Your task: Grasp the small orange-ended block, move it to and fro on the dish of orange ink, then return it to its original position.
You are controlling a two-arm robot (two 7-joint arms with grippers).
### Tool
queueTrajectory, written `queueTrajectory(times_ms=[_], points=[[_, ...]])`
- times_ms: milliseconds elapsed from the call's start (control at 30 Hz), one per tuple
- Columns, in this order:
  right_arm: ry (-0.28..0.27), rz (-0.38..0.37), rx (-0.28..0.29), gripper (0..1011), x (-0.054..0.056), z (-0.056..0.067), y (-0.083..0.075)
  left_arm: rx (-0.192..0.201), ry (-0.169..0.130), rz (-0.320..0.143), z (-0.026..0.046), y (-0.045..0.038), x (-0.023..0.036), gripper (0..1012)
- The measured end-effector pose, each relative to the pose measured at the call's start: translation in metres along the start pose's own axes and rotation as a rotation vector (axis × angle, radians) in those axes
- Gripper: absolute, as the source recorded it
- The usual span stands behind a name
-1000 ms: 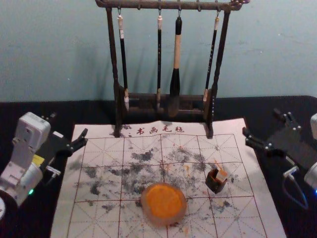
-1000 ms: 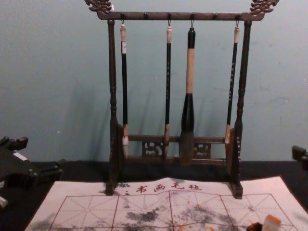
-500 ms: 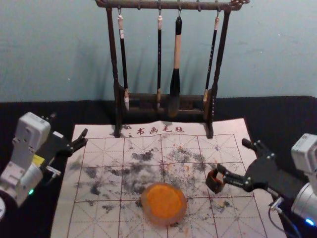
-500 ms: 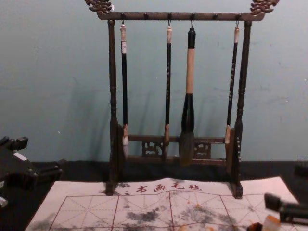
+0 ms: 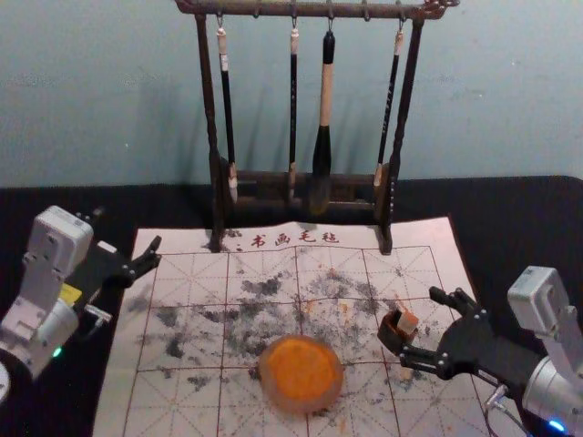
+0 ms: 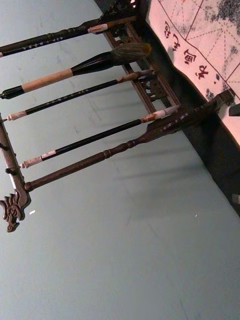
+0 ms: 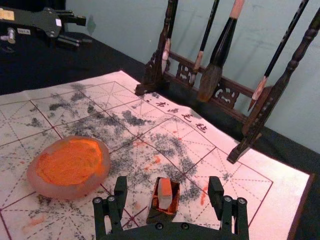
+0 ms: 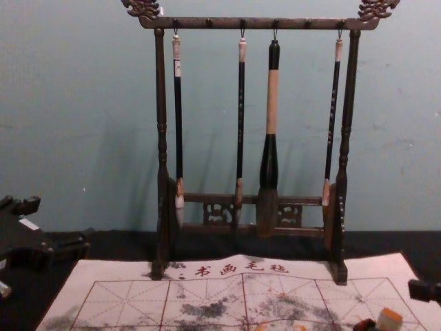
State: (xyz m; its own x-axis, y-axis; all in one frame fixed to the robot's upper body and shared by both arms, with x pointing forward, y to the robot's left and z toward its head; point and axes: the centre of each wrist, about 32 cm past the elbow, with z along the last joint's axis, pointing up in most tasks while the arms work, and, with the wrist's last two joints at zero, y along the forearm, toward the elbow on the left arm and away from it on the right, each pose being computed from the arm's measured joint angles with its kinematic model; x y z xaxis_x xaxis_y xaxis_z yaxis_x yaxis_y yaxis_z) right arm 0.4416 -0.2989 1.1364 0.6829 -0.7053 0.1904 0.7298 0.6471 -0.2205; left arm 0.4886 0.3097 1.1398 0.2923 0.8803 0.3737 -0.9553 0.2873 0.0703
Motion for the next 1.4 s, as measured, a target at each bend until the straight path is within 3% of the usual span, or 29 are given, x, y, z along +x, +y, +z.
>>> queueTrajectory(times_ms=[400, 1133, 1400], points=[[0.015, 0.002, -0.026, 1000, 0.0019, -0.0062, 0.0078, 0.000, 0.000, 0.000, 0.0000, 0.0000, 0.0000, 1001], [0.023, -0.003, -0.027, 1000, 0.0034, -0.0063, 0.0081, 0.000, 0.000, 0.000, 0.0000, 0.0000, 0.0000, 1001], [0.022, -0.003, -0.026, 842, 0.0032, -0.0062, 0.0080, 0.000, 0.000, 0.000, 0.0000, 0.0000, 0.0000, 1001]])
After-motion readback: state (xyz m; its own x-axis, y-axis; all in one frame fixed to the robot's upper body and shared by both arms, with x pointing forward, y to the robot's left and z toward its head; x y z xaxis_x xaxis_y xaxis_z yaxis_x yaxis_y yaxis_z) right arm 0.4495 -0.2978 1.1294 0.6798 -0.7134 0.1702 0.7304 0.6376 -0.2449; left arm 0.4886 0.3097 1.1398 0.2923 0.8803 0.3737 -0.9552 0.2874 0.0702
